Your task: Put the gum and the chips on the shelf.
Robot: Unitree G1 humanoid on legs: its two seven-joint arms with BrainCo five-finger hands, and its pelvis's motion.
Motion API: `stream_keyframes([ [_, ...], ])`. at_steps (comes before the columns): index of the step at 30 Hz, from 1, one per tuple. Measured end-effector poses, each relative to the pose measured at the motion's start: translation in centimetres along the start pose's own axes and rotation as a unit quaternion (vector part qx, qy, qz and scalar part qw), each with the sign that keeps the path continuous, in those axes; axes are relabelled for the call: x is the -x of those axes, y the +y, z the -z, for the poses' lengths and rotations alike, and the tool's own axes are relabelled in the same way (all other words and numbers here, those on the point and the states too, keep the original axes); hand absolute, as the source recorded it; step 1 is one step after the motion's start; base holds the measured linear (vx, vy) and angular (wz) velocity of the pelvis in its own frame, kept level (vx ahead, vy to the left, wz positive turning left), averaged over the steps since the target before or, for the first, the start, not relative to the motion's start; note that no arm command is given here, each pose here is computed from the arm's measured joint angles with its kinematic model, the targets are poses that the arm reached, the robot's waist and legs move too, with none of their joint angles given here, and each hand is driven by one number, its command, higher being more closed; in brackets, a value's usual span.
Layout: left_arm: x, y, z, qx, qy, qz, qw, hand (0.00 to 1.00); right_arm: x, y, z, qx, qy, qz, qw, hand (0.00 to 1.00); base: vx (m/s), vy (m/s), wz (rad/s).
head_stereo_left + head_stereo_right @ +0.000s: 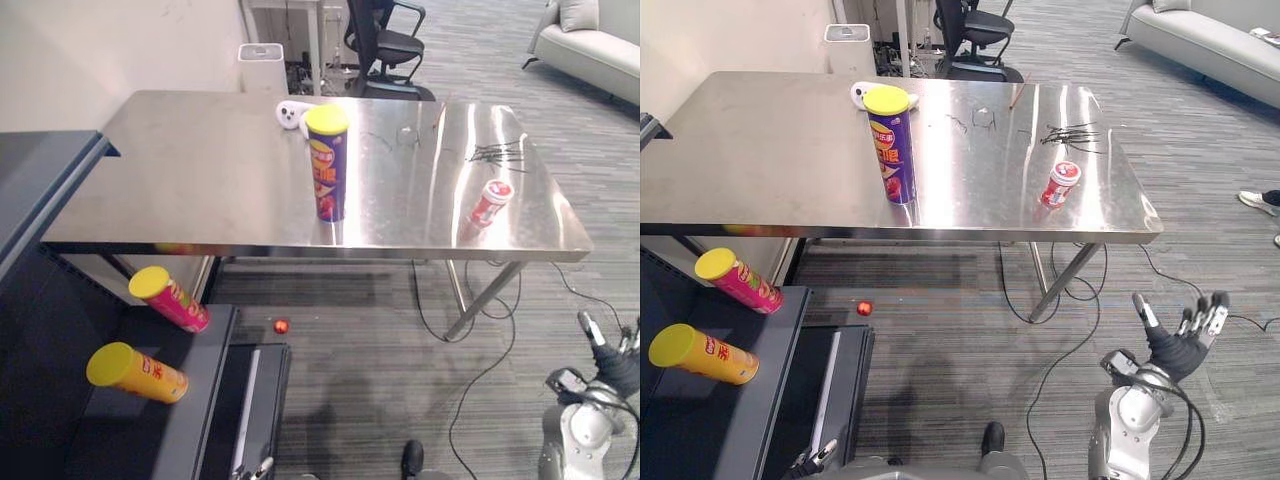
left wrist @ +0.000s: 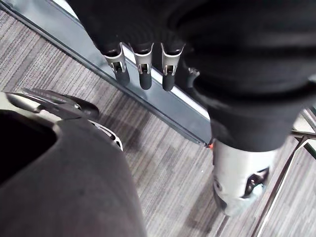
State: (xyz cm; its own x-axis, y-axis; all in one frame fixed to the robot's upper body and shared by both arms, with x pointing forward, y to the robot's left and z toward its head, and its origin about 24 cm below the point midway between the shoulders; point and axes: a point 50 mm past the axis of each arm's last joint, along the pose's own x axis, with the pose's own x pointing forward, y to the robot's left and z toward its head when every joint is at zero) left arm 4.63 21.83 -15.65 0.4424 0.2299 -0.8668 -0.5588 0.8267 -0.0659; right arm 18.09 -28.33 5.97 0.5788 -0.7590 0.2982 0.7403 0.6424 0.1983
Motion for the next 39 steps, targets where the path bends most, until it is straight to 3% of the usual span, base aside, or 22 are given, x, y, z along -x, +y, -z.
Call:
stream_keyframes([
  [16, -0.1, -0.6, -0.5, -0.008, -0.004, 0.009, 1.000, 0.00, -4.0, 4.0, -3.1, 0.008, -0.058, -0.121, 0.991, 0.00, -0.03, -0.010, 0.06],
  [25, -0.1, -1.1, -1.0, -0.004, -0.014, 0.018, 1.000, 0.00, -5.3, 7.4, -1.9, -0.006, -0.018, -0.169, 0.985, 0.00, -0.02, -0.013, 0.09],
  [39, -0.1, -1.5, -1.0, -0.006, -0.017, 0.027, 0.999, 0.00, -8.9, 9.1, -2.1, -0.006, -0.013, -0.151, 0.988, 0.00, -0.02, -0.005, 0.09],
])
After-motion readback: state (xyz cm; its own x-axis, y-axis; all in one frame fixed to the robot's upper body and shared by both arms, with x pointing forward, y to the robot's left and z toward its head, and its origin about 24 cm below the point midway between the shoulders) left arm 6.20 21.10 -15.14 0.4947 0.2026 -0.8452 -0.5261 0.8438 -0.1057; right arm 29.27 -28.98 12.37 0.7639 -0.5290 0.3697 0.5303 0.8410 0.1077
